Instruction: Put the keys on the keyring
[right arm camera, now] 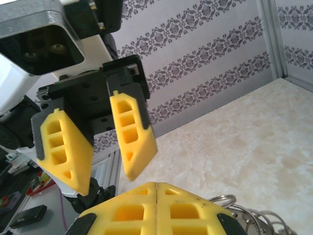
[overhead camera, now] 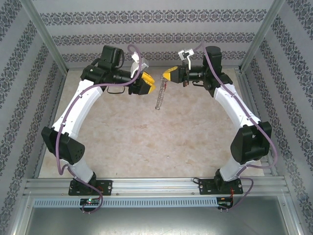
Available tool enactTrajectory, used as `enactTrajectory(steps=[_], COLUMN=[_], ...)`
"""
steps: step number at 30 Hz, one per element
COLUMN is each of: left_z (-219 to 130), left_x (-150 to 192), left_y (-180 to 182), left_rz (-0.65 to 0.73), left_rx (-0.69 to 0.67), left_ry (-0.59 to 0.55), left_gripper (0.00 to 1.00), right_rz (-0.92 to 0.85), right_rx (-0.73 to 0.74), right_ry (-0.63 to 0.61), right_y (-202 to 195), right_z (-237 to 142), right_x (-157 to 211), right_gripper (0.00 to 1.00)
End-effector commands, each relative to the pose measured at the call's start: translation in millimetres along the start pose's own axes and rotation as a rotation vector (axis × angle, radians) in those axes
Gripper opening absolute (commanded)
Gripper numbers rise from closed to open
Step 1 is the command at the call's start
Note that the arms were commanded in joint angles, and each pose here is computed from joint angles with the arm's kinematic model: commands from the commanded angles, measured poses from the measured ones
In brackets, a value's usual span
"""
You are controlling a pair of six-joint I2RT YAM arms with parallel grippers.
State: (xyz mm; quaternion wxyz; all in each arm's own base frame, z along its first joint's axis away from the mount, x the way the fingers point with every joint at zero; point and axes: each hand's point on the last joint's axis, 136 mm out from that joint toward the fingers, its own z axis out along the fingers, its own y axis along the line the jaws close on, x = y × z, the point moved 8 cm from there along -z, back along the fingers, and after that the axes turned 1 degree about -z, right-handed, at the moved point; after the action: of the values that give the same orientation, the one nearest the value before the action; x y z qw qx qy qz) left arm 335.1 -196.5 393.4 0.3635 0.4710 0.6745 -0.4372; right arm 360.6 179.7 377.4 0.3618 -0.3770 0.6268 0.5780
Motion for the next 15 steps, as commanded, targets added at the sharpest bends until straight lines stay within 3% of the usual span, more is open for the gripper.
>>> enactTrajectory(steps=[1,15], left_z=[-4,-3], left_x=[-2,-9], left_y=[2,4], left_rz=[0.011,0.027], left_rx=[0.034,0.084], left_ry=[-0.005,-0.010], left_gripper=[0.40,0.40], right_rz=[-0.042,-0.044], right_rx=[-0.070,-0.100], right_ry=[0.014,0.037], right_y=[10,20], right_z=[6,18], right_x=[-5,9], right_gripper=[0.00,0.00])
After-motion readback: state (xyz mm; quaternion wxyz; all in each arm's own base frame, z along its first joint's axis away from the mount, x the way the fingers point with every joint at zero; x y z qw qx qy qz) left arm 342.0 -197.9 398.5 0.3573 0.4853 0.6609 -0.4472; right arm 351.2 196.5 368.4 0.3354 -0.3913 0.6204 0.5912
